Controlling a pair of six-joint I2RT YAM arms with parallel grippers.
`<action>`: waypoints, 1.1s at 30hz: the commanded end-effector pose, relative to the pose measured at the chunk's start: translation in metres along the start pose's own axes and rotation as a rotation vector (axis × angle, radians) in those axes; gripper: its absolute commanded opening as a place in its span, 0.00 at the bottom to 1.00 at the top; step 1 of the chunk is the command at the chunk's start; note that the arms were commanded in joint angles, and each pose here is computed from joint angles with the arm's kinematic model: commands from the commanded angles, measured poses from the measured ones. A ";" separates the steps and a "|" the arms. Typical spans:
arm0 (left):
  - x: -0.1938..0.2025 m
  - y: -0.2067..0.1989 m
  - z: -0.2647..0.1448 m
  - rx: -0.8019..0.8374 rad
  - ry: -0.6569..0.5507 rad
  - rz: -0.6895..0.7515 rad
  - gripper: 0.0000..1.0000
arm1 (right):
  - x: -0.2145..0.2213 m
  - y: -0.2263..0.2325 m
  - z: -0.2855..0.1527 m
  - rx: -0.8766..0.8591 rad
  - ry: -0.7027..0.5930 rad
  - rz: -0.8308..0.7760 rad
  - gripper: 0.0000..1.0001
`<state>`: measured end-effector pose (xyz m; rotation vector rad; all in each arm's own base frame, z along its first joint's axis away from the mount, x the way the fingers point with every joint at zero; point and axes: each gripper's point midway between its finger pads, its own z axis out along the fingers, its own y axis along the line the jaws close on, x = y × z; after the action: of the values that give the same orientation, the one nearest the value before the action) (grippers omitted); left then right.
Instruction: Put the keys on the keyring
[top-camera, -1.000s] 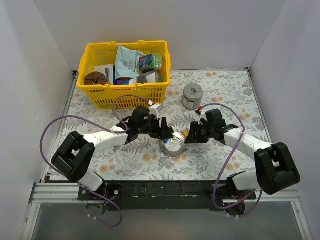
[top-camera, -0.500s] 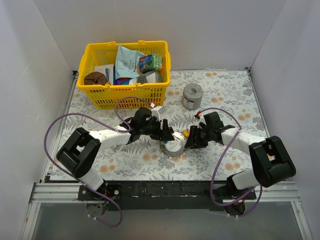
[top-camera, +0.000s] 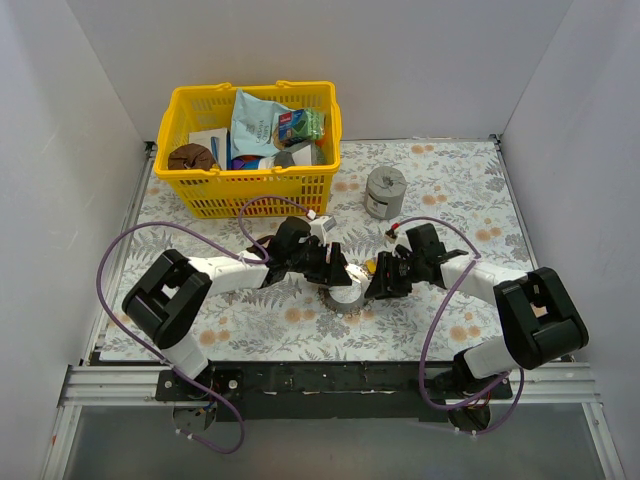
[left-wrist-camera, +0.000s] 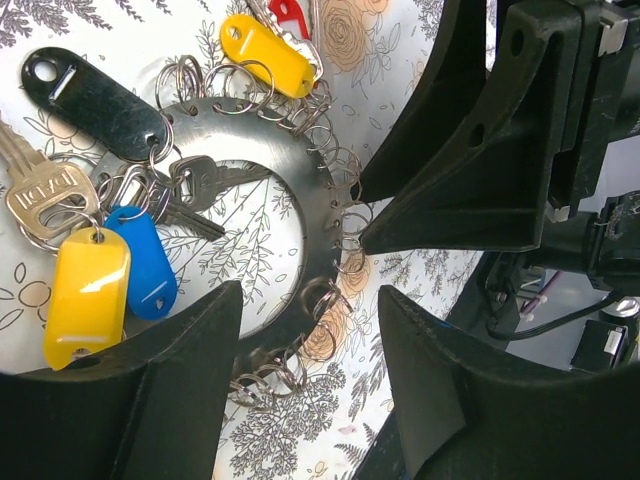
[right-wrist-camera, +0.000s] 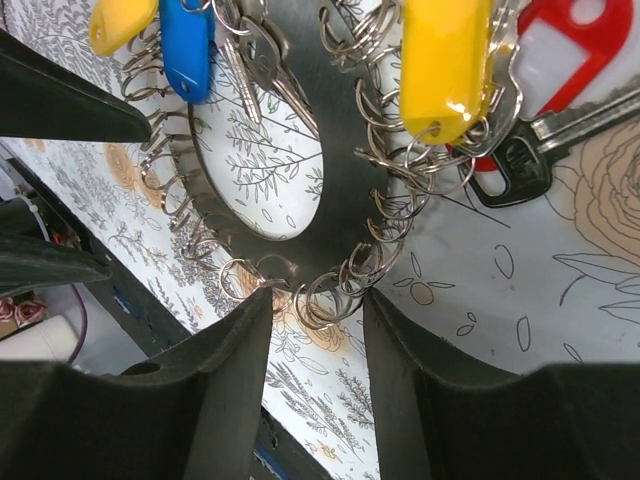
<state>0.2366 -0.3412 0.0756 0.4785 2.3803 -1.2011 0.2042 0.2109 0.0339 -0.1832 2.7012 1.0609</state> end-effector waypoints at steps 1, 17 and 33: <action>-0.011 -0.011 0.001 0.021 -0.027 0.026 0.56 | -0.023 0.018 -0.003 -0.061 -0.049 -0.043 0.49; -0.007 -0.009 -0.003 0.005 -0.030 0.026 0.55 | -0.047 0.025 0.004 -0.080 -0.063 -0.095 0.46; -0.001 -0.006 0.017 0.011 0.014 0.019 0.54 | -0.061 0.028 -0.025 -0.023 -0.184 -0.156 0.47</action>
<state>0.2337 -0.3455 0.0638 0.4858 2.4096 -1.1843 0.2460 0.2213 0.0802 -0.2729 2.4892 1.0507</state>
